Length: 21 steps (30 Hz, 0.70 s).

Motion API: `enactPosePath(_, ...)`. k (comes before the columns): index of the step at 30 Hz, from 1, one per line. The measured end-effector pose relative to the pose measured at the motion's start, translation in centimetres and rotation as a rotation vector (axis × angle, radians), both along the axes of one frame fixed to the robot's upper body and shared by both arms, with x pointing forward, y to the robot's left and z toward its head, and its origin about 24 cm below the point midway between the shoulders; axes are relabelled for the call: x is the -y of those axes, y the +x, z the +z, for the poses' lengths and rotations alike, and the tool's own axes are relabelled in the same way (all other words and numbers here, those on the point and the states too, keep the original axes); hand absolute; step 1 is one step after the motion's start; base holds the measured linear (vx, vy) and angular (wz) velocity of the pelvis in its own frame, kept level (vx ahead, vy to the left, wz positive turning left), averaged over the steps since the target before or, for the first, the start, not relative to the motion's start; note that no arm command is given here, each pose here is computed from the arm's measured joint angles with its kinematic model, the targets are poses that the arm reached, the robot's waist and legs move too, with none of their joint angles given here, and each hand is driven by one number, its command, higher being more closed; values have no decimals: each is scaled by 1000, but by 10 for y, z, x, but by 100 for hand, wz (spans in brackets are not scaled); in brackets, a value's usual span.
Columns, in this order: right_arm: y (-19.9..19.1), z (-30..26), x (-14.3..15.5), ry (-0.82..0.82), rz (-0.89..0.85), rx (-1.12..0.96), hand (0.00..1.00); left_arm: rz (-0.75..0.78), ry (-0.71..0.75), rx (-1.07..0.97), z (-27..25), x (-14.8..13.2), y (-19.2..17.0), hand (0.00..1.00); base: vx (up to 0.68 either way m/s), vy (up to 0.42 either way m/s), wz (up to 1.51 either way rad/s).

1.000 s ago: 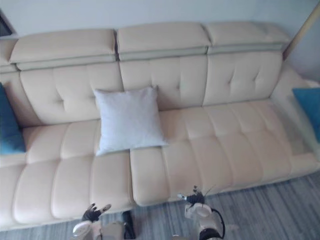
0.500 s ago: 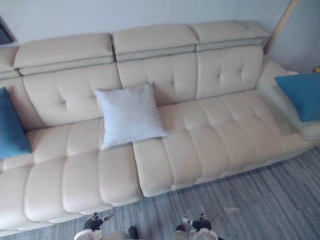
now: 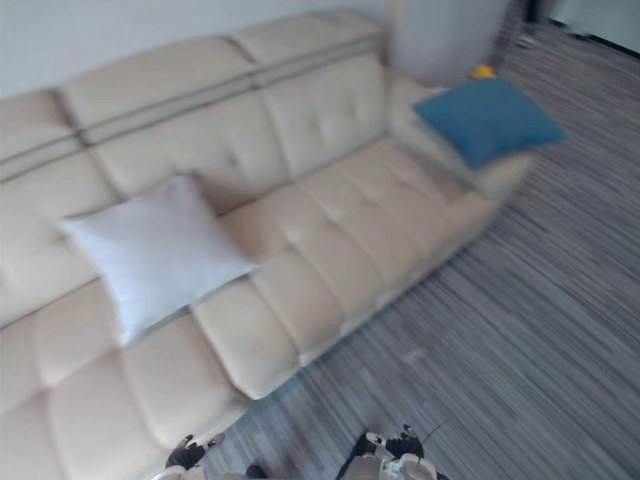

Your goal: Pick up cushions and gather them together orderly.

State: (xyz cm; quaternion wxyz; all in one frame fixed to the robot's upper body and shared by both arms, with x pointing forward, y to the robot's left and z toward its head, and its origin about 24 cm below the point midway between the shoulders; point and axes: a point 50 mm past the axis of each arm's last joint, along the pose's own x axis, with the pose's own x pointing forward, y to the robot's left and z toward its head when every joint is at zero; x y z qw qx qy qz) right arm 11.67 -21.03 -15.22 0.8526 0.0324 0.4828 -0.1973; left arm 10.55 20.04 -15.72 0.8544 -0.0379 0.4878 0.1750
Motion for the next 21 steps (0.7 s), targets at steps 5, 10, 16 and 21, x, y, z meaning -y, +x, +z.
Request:
enactPosePath(5,-5,1,14,-38,-1,-18,0,-53,-35,25,1,16,11,0,214,-220,-66)
enactPosePath(10,4,3,10,-31,-4,5,0,-15,-34,36,1,13,7,0,230,31,-132)
enactPosePath(16,5,3,4,-22,-12,17,0,50,-55,80,5,18,12,0,298,264,-143)
enactPosePath(21,10,0,-25,46,-4,27,0,77,-18,56,4,1,6,0,399,176,-87)
